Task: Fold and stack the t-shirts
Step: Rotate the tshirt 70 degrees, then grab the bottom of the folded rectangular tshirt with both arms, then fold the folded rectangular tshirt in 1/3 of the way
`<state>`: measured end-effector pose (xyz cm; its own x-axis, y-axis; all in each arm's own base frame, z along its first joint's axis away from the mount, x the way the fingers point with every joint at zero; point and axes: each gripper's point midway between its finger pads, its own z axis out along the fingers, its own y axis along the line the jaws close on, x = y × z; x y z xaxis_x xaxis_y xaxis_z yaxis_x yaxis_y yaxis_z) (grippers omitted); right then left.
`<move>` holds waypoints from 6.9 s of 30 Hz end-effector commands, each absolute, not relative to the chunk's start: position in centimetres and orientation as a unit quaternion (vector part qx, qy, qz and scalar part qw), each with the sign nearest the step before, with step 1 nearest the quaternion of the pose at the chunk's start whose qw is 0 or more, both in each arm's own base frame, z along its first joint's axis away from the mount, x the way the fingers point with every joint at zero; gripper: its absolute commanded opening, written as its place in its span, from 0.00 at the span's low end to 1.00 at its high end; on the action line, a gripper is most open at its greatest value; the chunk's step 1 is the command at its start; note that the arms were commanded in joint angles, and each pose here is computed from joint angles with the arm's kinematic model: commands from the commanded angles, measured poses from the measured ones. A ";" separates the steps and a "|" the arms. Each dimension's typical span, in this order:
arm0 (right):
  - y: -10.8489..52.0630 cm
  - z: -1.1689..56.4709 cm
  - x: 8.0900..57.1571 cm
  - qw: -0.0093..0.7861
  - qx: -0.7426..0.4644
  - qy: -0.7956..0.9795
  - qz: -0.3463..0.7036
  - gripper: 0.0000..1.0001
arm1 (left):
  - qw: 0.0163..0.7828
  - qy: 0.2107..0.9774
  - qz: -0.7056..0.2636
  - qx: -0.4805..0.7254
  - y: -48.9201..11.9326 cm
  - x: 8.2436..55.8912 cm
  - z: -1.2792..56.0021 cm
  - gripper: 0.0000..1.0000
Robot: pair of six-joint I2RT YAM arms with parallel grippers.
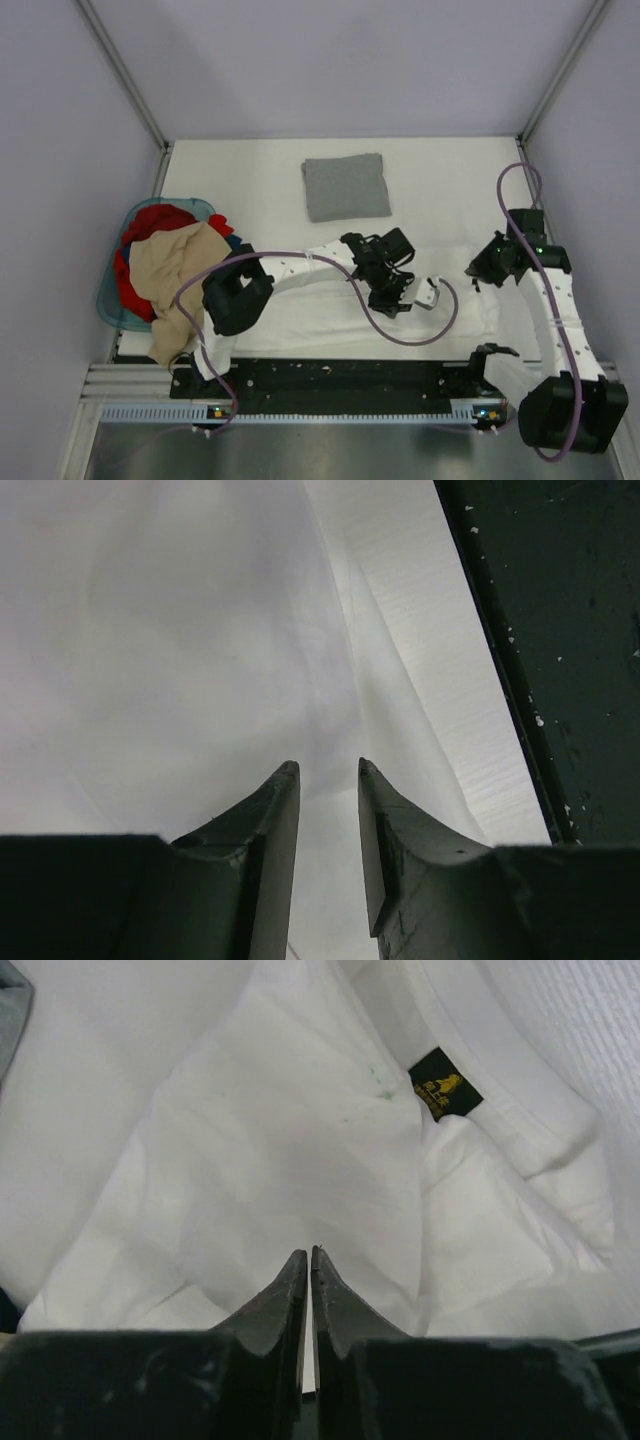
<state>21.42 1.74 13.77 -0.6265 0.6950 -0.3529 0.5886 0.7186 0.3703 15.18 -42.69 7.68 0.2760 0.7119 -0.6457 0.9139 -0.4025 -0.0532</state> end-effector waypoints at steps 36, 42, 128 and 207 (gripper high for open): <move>1.0 8.2 31.2 0.228 0.301 0.921 0.098 0.03 | 0.199 0.615 -0.212 0.733 -37.0 21.9 11.9 0.42; -0.7 2.1 28.3 0.180 0.391 0.898 0.096 0.00 | 0.194 0.708 -0.131 0.666 -28.4 27.4 9.0 0.41; 18.7 2.1 4.7 0.152 -0.854 0.442 0.228 0.63 | 0.202 0.425 -0.111 0.876 -26.1 17.6 1.4 0.57; -2.7 9.8 38.2 0.529 -0.292 0.786 -0.130 0.08 | 0.446 0.612 0.038 0.652 -45.9 47.1 10.3 0.25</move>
